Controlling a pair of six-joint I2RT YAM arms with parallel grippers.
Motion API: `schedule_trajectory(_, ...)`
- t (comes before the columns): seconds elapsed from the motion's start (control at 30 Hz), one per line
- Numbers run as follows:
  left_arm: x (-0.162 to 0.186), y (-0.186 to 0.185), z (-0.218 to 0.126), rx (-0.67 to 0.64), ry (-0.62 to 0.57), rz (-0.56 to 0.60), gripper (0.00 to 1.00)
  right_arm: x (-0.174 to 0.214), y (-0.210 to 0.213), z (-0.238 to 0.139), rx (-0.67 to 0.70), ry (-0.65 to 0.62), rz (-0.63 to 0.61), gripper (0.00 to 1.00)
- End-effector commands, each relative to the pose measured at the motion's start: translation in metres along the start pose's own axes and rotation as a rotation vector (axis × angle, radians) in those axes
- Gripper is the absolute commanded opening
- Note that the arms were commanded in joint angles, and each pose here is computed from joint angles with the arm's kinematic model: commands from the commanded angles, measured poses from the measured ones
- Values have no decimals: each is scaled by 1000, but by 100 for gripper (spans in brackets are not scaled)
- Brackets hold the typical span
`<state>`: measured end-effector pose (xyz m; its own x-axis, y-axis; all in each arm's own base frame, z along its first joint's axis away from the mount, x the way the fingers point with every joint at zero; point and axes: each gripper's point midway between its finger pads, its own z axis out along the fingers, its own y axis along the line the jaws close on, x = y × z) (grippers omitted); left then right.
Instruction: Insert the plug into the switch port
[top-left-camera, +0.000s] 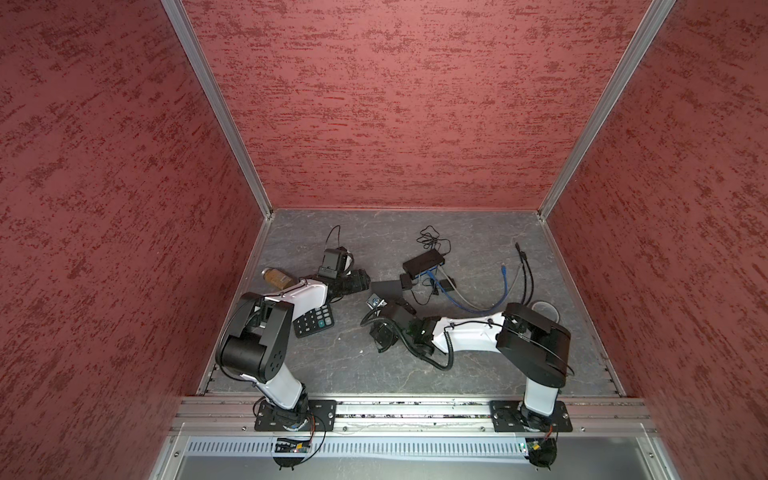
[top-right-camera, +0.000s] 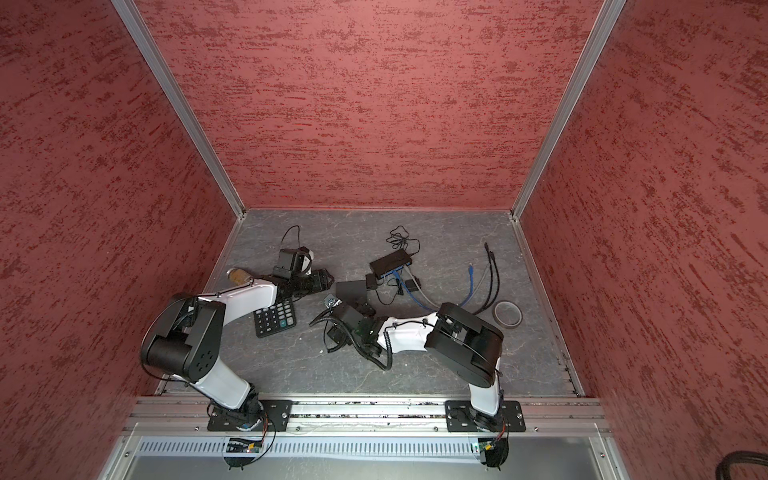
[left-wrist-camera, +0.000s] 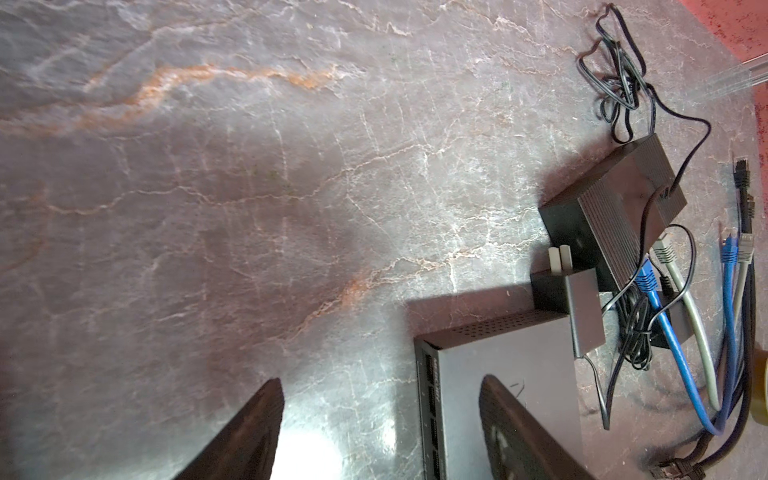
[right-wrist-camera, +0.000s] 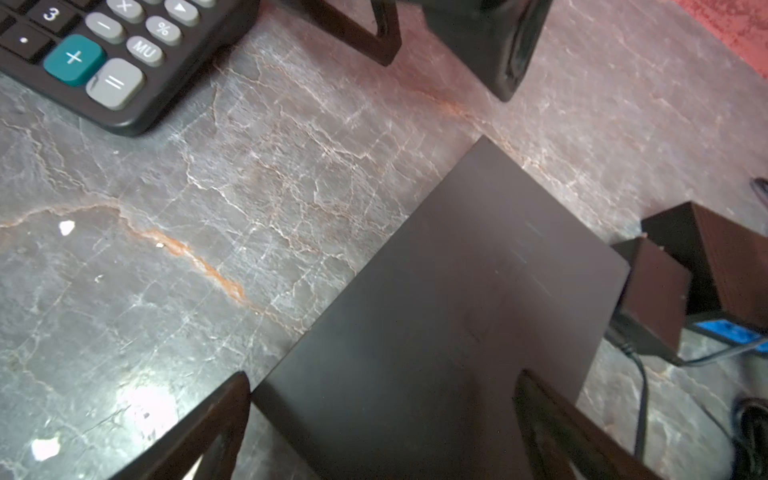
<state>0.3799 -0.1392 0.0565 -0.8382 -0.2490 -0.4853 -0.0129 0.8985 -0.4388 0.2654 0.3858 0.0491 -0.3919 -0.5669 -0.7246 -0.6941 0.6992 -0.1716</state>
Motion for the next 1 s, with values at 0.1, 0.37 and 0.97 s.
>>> schedule_trajectory(0.1, -7, -12, 1, 50, -18, 44, 76, 31, -22, -3, 129, 79, 45, 99)
schedule_trajectory(0.37, 1, -35, 15, 75, 17, 136, 76, 66, -39, -17, 174, 130, 161, 99)
schedule_trajectory(0.97, 13, -71, 31, 100, 40, 257, 75, 125, -71, -58, 158, 160, 382, 99)
